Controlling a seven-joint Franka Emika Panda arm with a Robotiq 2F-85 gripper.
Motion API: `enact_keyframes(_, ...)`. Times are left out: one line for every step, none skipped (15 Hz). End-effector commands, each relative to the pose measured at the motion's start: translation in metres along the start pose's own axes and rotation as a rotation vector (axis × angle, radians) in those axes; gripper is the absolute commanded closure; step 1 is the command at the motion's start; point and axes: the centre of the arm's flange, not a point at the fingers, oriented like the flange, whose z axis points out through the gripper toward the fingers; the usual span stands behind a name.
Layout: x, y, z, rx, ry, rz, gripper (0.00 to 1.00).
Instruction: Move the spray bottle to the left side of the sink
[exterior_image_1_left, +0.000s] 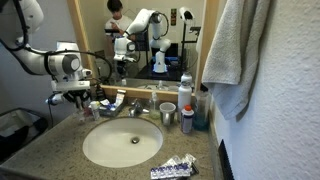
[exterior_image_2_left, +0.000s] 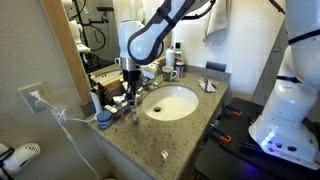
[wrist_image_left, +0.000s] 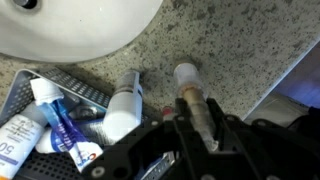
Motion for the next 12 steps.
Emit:
enact_keyframes(0.019, 0.002, 0.003, 0.015, 0.035, -0.032, 0.92)
enact_keyframes(0.021, 0.002, 0.003, 0.014, 0.039, -0.041, 0.92)
enact_keyframes(0.022, 0.003, 0.004, 0.005, 0.047, -0.045, 0.92)
enact_keyframes(0.023, 0.005, 0.004, 0.0, 0.058, -0.046, 0.92)
enact_keyframes(0.024, 0.006, 0.004, -0.006, 0.07, -0.047, 0.92)
enact_keyframes(0.025, 0.008, 0.004, -0.009, 0.083, -0.045, 0.92)
enact_keyframes(0.025, 0.009, 0.005, -0.012, 0.091, -0.044, 0.92)
enact_keyframes(0.026, 0.01, 0.005, -0.016, 0.101, -0.042, 0.92)
enact_keyframes(0.026, 0.01, 0.007, -0.021, 0.106, -0.044, 0.92)
enact_keyframes(0.026, 0.011, 0.008, -0.029, 0.105, -0.045, 0.92)
enact_keyframes(0.026, 0.012, 0.009, -0.037, 0.104, -0.05, 0.92)
enact_keyframes(0.025, 0.013, 0.01, -0.046, 0.098, -0.055, 0.92)
